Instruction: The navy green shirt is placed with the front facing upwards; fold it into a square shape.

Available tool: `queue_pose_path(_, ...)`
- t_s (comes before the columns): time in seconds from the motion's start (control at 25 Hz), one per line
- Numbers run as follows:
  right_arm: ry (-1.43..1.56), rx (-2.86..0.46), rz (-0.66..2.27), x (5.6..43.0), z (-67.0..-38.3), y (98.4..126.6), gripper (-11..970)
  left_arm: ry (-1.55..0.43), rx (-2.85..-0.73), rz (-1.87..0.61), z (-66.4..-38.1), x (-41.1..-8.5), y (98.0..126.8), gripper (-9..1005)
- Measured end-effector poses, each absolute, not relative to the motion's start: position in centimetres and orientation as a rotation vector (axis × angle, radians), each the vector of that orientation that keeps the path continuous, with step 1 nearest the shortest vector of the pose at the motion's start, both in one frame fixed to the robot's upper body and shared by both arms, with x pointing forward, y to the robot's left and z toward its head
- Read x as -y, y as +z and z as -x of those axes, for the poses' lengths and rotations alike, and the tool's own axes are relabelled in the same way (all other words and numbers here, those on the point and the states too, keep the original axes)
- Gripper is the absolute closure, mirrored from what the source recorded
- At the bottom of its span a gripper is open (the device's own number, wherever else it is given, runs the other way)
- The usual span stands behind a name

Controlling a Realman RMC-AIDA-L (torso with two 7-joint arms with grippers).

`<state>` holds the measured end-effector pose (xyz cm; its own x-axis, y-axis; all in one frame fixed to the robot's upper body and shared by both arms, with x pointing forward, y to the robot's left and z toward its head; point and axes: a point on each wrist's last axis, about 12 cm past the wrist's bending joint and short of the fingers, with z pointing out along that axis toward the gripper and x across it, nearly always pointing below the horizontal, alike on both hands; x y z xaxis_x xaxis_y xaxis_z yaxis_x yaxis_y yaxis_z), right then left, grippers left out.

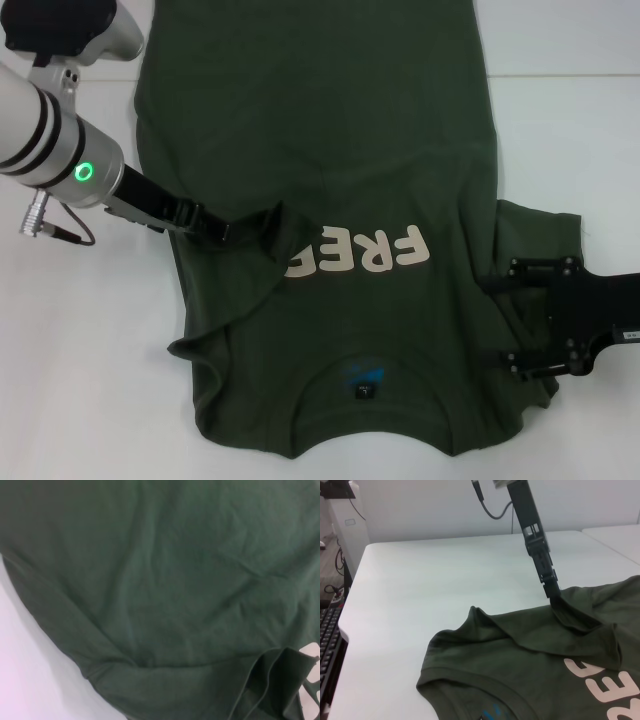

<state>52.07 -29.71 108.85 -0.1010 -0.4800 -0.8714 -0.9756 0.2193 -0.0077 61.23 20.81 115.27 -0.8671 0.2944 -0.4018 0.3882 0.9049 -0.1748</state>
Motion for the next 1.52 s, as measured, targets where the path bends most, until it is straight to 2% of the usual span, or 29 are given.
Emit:
queue_pose_path(0.48, 0.789, -1.702, 1.369, 29.8, -51.8, 108.7, 94, -0.366, -2.713, -0.461, -62.4, -20.0, 113.0, 97)
queue_pose_path(0.88, 0.783, -1.707, 1.365, 29.9, -51.8, 108.6, 94, -0.279, -2.721, -0.440, -62.5, -21.0, 113.5, 99)
queue_pose_path(1.52, 0.786, -1.708, 1.358, 29.8, -51.8, 108.2, 95, -0.286, -2.712, -0.468, -62.5, -20.6, 113.0, 101)
